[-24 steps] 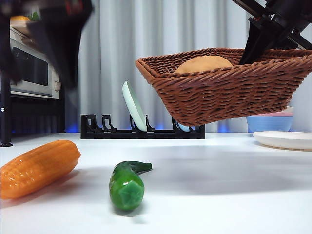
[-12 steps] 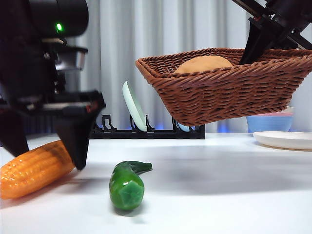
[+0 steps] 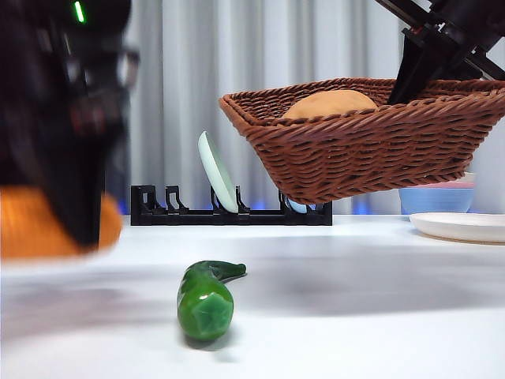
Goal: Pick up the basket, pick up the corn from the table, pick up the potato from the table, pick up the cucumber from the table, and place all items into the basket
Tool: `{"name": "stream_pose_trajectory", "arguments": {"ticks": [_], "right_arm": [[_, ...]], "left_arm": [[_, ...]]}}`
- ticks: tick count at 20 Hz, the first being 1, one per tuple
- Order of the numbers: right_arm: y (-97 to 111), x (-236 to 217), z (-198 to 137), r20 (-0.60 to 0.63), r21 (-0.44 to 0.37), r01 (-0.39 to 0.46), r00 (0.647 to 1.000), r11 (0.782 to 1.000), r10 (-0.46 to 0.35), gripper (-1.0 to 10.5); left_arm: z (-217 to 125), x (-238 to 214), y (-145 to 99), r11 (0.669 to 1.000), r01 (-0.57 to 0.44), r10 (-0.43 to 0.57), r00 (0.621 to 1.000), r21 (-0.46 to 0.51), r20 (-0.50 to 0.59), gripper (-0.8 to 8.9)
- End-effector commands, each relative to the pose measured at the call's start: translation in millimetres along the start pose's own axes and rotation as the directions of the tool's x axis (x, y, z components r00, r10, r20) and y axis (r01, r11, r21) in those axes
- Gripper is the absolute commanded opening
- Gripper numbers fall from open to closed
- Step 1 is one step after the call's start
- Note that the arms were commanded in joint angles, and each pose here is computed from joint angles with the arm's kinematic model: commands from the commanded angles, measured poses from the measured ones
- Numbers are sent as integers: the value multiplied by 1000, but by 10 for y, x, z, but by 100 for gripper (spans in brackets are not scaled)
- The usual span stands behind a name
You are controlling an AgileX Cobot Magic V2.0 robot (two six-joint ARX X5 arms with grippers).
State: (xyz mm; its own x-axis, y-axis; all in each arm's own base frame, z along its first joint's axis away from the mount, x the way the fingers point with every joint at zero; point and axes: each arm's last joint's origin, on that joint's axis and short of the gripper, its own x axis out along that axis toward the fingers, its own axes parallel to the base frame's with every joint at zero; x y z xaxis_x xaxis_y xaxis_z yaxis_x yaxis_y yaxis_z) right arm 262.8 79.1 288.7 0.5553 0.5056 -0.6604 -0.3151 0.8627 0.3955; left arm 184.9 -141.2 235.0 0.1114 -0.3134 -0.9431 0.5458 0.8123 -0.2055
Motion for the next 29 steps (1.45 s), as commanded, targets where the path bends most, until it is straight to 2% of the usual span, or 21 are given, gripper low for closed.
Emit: {"name": "stream_pose_trajectory", "arguments": {"ticks": [1, 2, 3, 5, 7, 8, 9, 10, 11, 14, 17, 20, 21, 22, 23, 24, 29], "right_arm": [[13, -8, 18, 17, 5, -14, 1000, 1000, 14, -11], [13, -8, 18, 17, 6, -14, 1000, 1000, 14, -11], [13, -8, 18, 17, 6, -14, 1000, 1000, 14, -11], [18, -7, 16, 16, 5, -16, 1000, 1000, 16, -11], [18, -7, 16, 16, 8, -17, 1000, 1000, 17, -11], [19, -7, 16, 15, 8, -18, 1000, 1000, 18, -11], [19, -7, 16, 15, 8, -18, 1000, 1000, 17, -11], [19, -7, 16, 15, 9, -18, 1000, 1000, 18, -11], [19, -7, 15, 15, 14, -18, 1000, 1000, 18, -11], [33, -1, 12, 12, 13, -21, 1000, 1000, 21, -11], [54, 6, 6, 9, 7, -27, 1000, 1000, 26, -11], [103, 22, -8, 1, -6, -38, 999, 999, 38, -11], [116, 26, -11, -1, -9, -41, 999, 999, 41, -11], [132, 31, -16, -4, -13, -45, 999, 999, 45, -11], [149, 38, -21, -7, -17, -49, 999, 999, 49, -11], [170, 44, -27, -10, -23, -53, 999, 998, 53, -11], [197, 53, -36, -15, -30, -61, 998, 998, 61, -11]], "left_arm": [[-60, -434, -164, 951, 265, -272, 962, 159, 20, -5], [-43, -645, -232, 916, 335, -360, 929, 219, 84, -5], [9, -856, -288, 889, 360, -417, 892, 282, 176, -5], [167, -1264, -384, 871, 326, -465, 789, 369, 401, -5], [359, -1517, -449, 881, 274, -465, 646, 385, 605, -5], [464, -1563, -467, 901, 237, -432, 581, 364, 690, -5], [539, -1566, -477, 920, 206, -390, 547, 333, 741, -5], [624, -1516, -486, 940, 180, -340, 535, 289, 773, -5], [706, -1421, -499, 954, 159, -299, 550, 253, 780, -5], [959, -976, -519, 979, 112, -200, 652, 168, 732, -5], [1145, -552, -516, 983, 106, -178, 731, 148, 659, -4], [1237, -256, -505, 985, 105, -166, 782, 135, 601, 26], [1251, -198, -504, 985, 107, -166, 792, 134, 588, 134], [1258, -165, -500, 986, 106, -163, 797, 131, 581, 343], [1260, -166, -500, 986, 104, -160, 797, 129, 583, 513], [1263, -169, -514, 985, 104, -164, 792, 134, 588, 573], [1255, -319, -572, 981, 122, -190, 769, 152, 610, 571]]}}
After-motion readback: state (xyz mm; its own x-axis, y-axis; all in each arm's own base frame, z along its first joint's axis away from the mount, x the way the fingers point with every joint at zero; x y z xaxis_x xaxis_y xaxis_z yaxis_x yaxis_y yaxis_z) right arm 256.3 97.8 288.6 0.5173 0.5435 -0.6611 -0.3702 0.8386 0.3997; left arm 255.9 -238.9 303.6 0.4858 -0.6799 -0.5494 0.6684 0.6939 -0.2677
